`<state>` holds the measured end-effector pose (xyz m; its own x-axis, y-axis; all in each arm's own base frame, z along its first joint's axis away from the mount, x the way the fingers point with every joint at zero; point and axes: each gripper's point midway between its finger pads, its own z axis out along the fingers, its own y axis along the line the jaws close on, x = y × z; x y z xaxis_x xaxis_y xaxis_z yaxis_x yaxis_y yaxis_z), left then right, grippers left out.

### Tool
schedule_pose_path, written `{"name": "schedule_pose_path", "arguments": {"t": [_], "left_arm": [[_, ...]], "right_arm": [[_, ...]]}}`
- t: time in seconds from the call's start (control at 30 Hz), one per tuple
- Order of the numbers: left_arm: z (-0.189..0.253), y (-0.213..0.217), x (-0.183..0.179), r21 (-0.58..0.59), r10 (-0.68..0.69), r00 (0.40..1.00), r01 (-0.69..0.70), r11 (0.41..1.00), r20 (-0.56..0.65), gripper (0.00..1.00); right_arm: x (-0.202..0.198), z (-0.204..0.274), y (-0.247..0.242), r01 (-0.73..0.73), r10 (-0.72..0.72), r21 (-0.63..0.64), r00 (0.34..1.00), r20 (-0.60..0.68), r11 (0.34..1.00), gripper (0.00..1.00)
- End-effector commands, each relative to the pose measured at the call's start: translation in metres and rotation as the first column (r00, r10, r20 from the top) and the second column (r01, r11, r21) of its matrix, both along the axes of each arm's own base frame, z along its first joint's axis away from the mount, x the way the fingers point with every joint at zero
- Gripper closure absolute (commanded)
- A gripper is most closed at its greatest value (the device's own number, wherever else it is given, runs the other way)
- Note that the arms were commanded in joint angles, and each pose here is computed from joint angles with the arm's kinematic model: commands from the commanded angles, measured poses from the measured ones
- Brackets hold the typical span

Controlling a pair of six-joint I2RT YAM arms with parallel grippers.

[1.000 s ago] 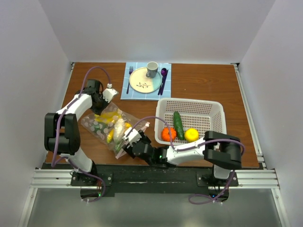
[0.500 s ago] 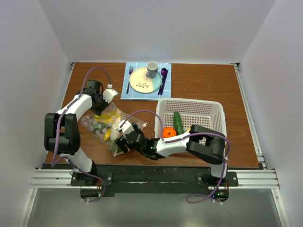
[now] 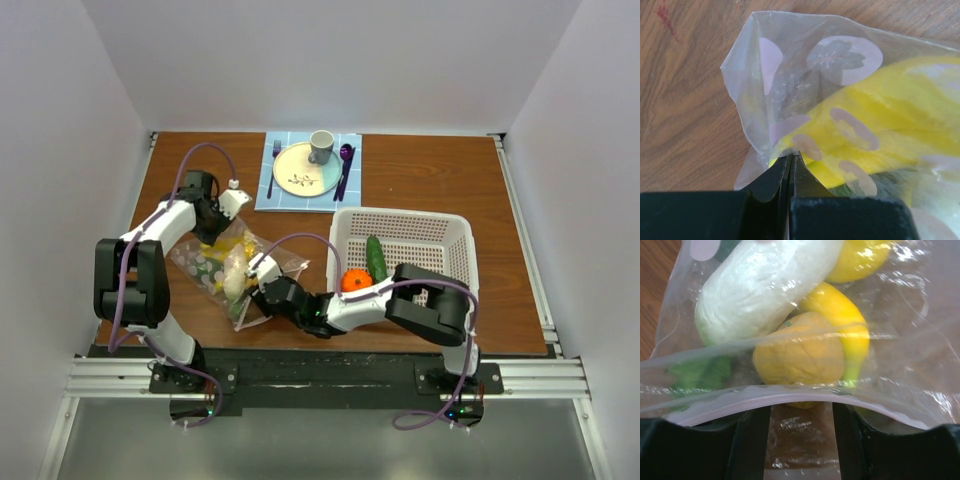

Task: Open the zip-top bag and remove the fake food

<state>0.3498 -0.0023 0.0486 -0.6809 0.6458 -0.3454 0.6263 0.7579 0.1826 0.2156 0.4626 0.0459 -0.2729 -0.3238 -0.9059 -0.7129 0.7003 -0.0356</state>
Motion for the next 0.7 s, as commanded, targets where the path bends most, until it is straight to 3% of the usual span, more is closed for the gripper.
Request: {"name": "schedule_pose_path", "arguments": {"t": [0.0,0.17,0.4,0.47,0.6,0.67], "left_arm": [[0.0,-0.002,0.0,0.003,-0.023,1.0,0.023,1.0,0.018,1.0],[-0.003,0.002,0.003,0.024,-0.017,1.0,0.016,1.0,0.025,1.0],[-0.009,0.012,0.013,0.044,0.016,1.0,-0.017,0.999,0.025,1.0],[-0.007,0.011,0.015,0.041,0.024,0.999,-0.025,0.999,0.027,1.0],[0.009,0.004,0.023,-0.001,0.042,0.999,-0.042,0.999,0.03,1.0],[0.025,-0.003,0.027,-0.038,0.045,0.998,-0.044,0.998,0.033,1.0]], "right_arm": [[0.007,0.047,-0.003,0.035,-0.041,0.114,0.998,0.054,0.993,0.78],[-0.005,0.057,-0.024,0.035,-0.038,0.127,0.999,0.024,0.991,0.87],[-0.042,0.075,-0.081,0.038,-0.037,0.109,0.999,-0.019,0.993,0.89],[-0.047,0.096,-0.102,0.058,-0.055,0.165,0.998,-0.023,0.985,0.88],[-0.04,0.113,-0.154,0.186,-0.188,0.148,0.982,0.004,0.971,0.88],[-0.025,0.121,-0.193,0.351,-0.363,0.175,0.931,0.037,0.92,0.91]]}}
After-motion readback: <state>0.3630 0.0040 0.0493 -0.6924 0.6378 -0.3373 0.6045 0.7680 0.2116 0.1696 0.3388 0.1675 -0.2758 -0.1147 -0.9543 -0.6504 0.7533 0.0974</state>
